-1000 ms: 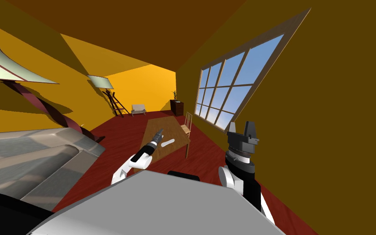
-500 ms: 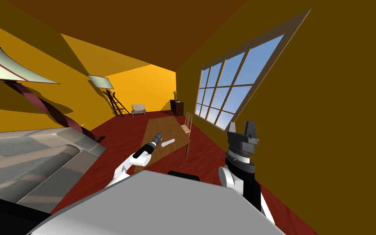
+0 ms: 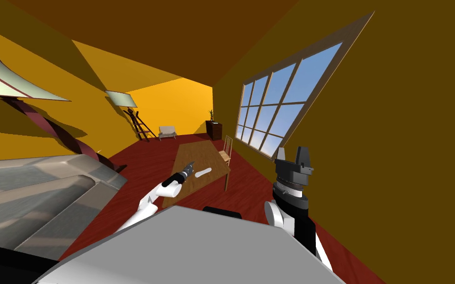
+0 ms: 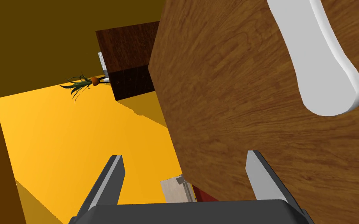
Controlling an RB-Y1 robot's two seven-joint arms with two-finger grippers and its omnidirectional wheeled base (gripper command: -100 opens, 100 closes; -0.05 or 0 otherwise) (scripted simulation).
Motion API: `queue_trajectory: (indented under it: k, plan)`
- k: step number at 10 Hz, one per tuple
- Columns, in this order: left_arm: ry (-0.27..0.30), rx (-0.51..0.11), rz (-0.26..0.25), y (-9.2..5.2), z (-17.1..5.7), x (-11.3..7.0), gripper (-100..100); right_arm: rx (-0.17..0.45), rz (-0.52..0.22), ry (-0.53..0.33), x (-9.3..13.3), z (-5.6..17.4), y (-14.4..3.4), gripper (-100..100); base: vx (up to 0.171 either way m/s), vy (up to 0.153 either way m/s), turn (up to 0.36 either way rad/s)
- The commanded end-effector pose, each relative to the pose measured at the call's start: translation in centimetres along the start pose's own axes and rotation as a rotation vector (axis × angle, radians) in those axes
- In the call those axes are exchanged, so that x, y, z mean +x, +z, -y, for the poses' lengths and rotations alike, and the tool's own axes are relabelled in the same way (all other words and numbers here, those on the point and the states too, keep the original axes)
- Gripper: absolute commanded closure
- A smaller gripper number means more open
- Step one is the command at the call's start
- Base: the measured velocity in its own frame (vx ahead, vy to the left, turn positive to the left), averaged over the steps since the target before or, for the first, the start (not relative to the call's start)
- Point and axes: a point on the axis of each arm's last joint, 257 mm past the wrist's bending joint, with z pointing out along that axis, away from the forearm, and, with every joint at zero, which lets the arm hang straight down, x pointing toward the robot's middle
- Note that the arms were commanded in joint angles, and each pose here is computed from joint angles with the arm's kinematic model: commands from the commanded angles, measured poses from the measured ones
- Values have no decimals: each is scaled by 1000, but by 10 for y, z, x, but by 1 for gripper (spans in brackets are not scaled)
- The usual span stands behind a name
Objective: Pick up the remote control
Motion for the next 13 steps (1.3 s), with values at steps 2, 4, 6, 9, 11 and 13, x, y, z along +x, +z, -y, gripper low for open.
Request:
queue_trajectory:
  k: [2, 4, 6, 9, 11, 13]
  plan:
    - [-16, -101, 19, 4, -28, -17, -100, 0, 0, 0, 0, 0, 0, 0, 3, -6, -15]
    - [-35, -178, 38, 8, -50, -32, -100, 0, 0, 0, 0, 0, 0, 0, 7, -9, -24]
    - [-58, -253, 60, 10, -70, -48, -100, 0, 0, 0, 0, 0, 0, 0, 11, -12, -26]
    - [-113, -357, 102, 11, -94, -75, -100, 0, 0, 0, 0, 0, 0, 0, 15, -17, -40]
    - [-148, -433, 127, 7, -112, -89, -100, 0, 0, 0, 0, 0, 0, 0, 20, -22, -40]
    - [-188, -505, 157, 2, -132, -103, -100, 0, 0, 0, 0, 0, 0, 0, 21, -25, -46]
